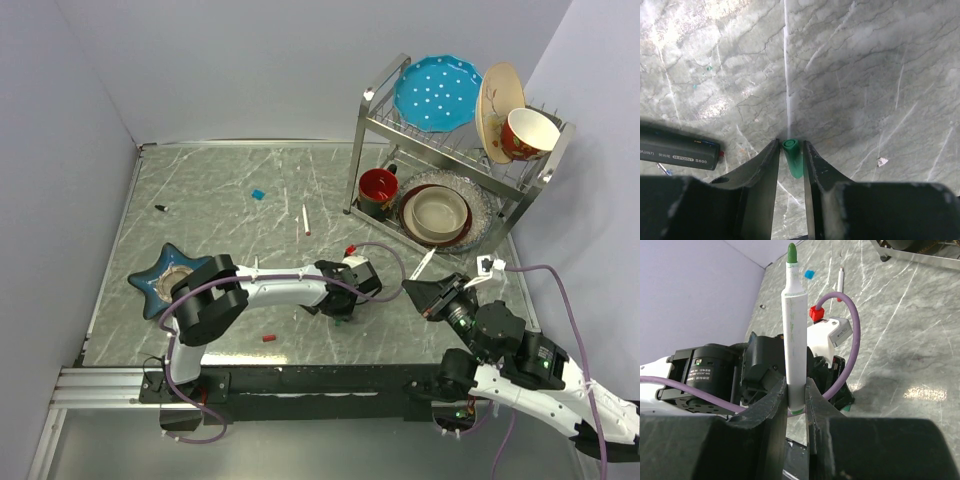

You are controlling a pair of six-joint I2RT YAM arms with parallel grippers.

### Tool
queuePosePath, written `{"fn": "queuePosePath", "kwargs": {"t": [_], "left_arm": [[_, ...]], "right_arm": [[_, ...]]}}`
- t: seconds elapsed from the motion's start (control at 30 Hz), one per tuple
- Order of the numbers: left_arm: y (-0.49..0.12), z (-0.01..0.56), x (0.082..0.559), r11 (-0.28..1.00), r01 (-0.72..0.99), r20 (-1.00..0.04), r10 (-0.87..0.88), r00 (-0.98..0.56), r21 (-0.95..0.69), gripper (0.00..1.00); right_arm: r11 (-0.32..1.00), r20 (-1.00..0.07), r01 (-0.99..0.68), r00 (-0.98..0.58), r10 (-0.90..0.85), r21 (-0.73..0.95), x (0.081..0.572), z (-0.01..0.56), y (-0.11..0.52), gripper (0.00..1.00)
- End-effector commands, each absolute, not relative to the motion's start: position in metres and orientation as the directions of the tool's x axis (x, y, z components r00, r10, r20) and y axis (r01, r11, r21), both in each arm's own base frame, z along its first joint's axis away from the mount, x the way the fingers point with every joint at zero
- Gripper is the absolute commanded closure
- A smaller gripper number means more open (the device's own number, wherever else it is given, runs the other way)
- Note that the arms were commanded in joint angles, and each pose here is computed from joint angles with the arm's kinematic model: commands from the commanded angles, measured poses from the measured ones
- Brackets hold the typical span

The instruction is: Insert the pens into the pen caps

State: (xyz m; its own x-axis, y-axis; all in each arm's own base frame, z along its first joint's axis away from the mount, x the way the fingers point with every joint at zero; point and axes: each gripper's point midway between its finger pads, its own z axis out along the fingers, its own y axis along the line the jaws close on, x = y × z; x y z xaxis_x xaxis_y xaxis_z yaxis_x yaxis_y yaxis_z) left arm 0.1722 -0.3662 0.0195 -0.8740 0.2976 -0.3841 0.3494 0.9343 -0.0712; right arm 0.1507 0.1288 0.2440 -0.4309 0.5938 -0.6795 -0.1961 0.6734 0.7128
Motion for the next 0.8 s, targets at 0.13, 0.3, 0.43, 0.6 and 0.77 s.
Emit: {"fn": "queuePosePath", "kwargs": {"t": [0.13,0.3,0.43,0.6,0.77], "left_arm": [[-0.361,0.004,0.151,0.941,0.337,-0.322,0.312,-0.894,-0.025,0.68],[-0.356,0.003,0.148,0.943,0.333,-0.319,0.313,-0.895,-0.007,0.72],[-0.352,-0.001,0.145,0.944,0.33,-0.307,0.315,-0.898,0.005,0.76],[-0.351,-0.002,0.147,0.943,0.332,-0.312,0.321,-0.894,0.019,0.94],[-0.36,0.014,0.155,0.943,0.328,-0.352,0.29,-0.89,-0.051,0.99]], "right_arm": [[0.642,-0.653,-0.177,-0.385,0.652,0.746,0.15,0.259,0.112,1.0],[0.641,-0.652,-0.18,-0.391,0.65,0.747,0.15,0.259,0.113,1.0],[0.638,-0.648,-0.18,-0.396,0.65,0.749,0.149,0.259,0.114,1.0],[0.625,-0.642,-0.191,-0.397,0.656,0.757,0.147,0.261,0.113,1.0],[0.637,-0.653,-0.198,-0.413,0.635,0.745,0.147,0.258,0.118,1.0]]}}
